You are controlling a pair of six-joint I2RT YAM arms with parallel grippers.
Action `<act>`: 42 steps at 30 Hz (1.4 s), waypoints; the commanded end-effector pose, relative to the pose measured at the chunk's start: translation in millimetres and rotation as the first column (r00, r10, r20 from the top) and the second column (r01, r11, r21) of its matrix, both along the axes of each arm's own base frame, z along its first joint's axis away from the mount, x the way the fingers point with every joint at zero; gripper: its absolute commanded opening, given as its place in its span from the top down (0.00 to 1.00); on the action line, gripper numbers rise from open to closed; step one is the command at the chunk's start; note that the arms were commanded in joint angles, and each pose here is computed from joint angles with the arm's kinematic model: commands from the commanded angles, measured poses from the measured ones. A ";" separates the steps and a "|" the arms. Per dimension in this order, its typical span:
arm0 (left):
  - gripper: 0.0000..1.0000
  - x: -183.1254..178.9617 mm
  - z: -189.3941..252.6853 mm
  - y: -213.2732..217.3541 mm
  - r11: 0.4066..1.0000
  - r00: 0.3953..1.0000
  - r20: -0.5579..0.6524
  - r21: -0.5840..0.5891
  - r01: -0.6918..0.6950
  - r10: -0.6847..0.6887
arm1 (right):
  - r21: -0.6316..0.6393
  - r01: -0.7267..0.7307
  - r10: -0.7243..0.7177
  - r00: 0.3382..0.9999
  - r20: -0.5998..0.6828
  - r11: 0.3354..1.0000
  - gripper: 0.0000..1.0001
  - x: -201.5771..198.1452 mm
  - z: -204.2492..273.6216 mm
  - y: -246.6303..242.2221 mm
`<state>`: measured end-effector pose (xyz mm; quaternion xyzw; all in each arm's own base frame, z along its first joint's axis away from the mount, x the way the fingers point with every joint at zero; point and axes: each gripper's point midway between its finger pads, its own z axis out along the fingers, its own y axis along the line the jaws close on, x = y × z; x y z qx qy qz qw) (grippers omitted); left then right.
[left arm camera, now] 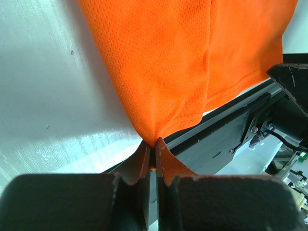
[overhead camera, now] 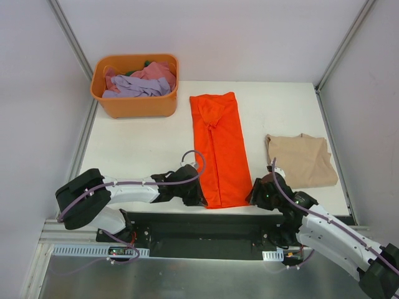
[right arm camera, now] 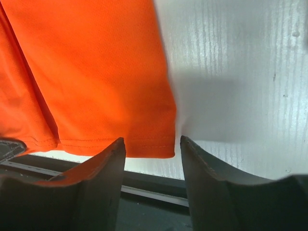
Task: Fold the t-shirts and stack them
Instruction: Grab the bottom of the folded rectangular tshirt with both arms, then fold the folded rectangular tshirt in 1/3 of the way
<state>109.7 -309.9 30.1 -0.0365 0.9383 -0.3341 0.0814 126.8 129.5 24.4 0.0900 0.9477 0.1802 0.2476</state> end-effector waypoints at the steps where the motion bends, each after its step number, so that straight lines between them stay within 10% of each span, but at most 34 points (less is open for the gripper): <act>1: 1.00 -0.5 11.6 -4.1 1.000 1.000 0.020 -0.030 0.002 -0.002 | 0.028 0.016 -0.017 1.000 0.007 0.999 0.53 2.7 1.3 3.7; 11: 1.00 -1.2 9.2 -0.7 1.000 1.000 0.023 -0.021 -0.002 0.003 | 0.035 0.031 -0.031 1.000 0.001 0.999 0.68 2.8 -9.0 4.0; 17: 1.00 -4.5 9.0 3.3 1.000 0.999 0.029 -0.020 0.013 -0.013 | 0.069 -0.025 0.022 0.999 0.041 0.997 0.99 3.6 1.0 10.8; 30: 1.00 -14.5 26.7 23.9 0.997 0.994 0.103 -0.062 0.039 -0.032 | 0.272 -0.225 0.186 0.969 0.163 0.936 1.00 -5.1 37.4 54.2; 42: 1.00 47.3 68.1 15.8 0.994 0.977 0.215 -0.112 0.008 0.017 | 0.140 -0.171 0.106 0.917 0.384 0.975 1.00 61.4 107.0 58.5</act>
